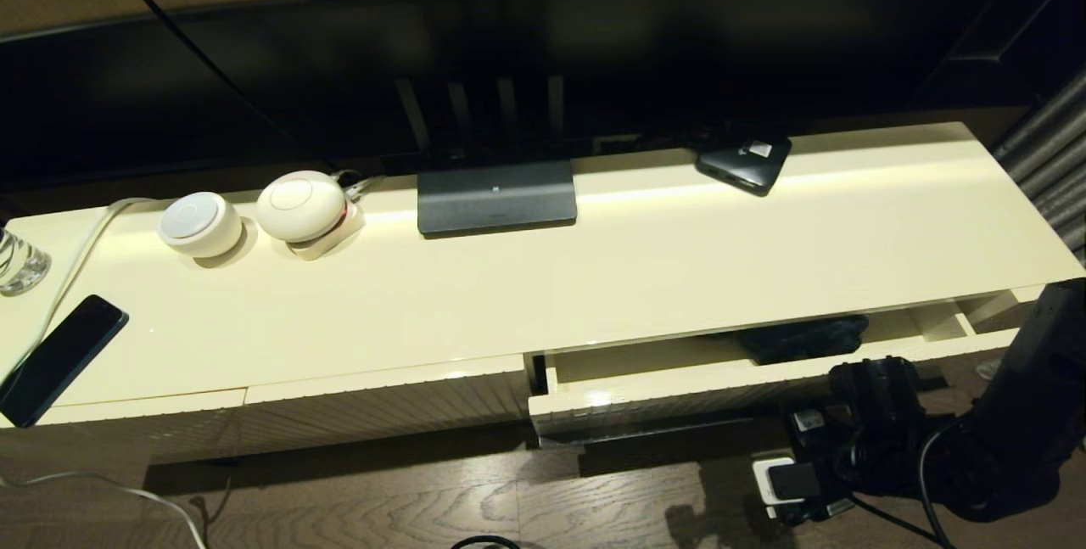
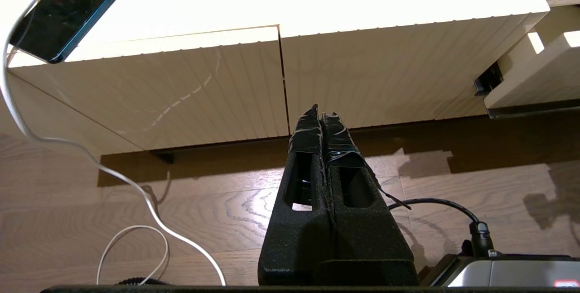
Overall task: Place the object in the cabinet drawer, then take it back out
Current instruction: Open the drawer
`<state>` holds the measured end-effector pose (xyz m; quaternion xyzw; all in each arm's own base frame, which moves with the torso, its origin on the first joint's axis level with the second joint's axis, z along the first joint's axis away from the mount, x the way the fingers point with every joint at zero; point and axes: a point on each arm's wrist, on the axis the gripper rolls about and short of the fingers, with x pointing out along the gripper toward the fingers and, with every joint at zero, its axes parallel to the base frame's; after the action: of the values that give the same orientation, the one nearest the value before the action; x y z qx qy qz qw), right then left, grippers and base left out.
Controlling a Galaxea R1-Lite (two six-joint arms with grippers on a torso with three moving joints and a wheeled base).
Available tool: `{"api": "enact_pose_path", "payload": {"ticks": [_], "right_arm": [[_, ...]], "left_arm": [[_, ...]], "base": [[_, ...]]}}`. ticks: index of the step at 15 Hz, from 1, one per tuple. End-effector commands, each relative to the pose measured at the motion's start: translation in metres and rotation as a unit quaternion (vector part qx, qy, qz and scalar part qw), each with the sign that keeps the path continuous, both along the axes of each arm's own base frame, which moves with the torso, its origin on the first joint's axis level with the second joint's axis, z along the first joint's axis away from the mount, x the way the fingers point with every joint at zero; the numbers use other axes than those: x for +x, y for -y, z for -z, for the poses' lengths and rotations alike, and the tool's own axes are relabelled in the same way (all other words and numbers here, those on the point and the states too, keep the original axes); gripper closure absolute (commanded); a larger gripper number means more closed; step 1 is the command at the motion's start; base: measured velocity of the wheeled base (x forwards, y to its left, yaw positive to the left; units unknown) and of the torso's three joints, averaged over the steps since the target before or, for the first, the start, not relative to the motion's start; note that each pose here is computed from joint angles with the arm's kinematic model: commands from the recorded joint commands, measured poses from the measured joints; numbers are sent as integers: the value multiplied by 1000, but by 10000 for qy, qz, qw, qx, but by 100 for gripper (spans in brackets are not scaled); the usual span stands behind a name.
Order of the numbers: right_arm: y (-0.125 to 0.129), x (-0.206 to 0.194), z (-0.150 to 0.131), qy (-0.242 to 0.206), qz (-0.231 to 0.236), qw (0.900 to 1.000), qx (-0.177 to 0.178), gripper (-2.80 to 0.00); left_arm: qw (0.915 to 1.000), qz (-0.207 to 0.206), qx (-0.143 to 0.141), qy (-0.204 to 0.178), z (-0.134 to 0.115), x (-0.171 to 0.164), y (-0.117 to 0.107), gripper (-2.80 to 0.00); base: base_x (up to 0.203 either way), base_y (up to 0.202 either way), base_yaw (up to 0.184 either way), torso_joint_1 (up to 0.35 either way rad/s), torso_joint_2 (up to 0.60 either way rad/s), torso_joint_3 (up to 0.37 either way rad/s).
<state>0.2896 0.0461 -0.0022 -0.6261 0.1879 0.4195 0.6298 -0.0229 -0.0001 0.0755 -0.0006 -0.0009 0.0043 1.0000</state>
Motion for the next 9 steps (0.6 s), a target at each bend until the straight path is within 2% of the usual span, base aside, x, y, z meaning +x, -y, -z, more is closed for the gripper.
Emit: {"api": "enact_pose_path", "payload": {"ticks": [1, 9], "right_arm": [[-1, -2, -3, 66, -66, 10000, -19, -280], [0, -3, -18, 339, -43, 9994, 2, -280]], "left_arm": [[10000, -3, -2, -19, 1, 0, 0, 0], [10000, -3, -2, -16, 1, 0, 0, 0]], "base": [[0, 0, 0, 0, 0, 0], [0, 0, 0, 0, 0, 0]]}}
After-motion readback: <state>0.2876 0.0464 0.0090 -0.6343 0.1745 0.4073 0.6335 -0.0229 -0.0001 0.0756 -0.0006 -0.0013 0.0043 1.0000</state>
